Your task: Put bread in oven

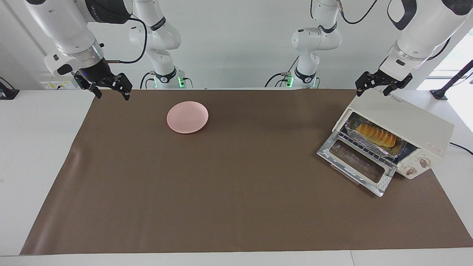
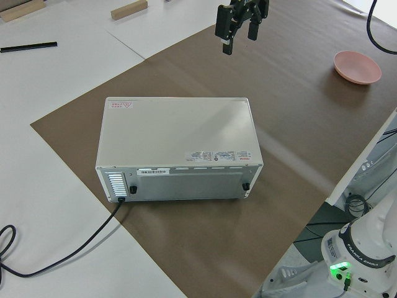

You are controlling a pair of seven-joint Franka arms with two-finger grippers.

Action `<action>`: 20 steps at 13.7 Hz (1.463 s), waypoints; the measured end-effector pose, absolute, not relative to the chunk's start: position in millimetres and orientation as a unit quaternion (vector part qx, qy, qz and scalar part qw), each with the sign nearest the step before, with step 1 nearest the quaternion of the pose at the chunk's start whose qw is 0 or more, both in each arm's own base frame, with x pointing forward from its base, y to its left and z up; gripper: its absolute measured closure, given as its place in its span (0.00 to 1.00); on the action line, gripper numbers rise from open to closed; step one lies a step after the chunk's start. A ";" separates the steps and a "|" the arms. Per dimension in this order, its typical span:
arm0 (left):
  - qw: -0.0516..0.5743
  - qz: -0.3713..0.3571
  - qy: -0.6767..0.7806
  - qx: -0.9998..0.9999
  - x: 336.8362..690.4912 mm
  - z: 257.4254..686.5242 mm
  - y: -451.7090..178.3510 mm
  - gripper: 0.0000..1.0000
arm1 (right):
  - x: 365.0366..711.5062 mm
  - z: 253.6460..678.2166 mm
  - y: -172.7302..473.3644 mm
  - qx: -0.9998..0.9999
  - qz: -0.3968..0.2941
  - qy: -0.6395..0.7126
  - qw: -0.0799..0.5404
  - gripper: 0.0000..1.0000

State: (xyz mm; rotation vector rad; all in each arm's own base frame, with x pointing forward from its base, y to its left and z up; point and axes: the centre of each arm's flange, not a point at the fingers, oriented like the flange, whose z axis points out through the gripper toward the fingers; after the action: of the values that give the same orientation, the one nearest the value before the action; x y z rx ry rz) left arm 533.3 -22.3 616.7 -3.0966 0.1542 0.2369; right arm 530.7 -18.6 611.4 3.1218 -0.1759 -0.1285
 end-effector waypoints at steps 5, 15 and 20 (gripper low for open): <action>0.015 0.096 0.065 -0.993 531.9 598.3 -35.4 0.00 | 530.7 611.4 -18.7 0.998 -0.041 -0.056 0.006 0.00; 0.017 0.090 0.082 -0.992 531.3 596.6 -54.3 0.00 | 530.7 611.4 -18.7 0.998 -0.041 -0.056 0.006 0.00; 0.014 0.041 0.068 -0.997 543.1 603.8 -54.6 0.00 | 530.7 611.4 -18.7 0.998 -0.041 -0.056 0.006 0.00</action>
State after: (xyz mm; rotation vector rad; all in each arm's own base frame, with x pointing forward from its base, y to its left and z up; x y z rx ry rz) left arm 543.1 -54.6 603.8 -3.1031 0.2130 0.1270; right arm 530.7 -18.7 611.4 3.1217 -0.1762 -0.1286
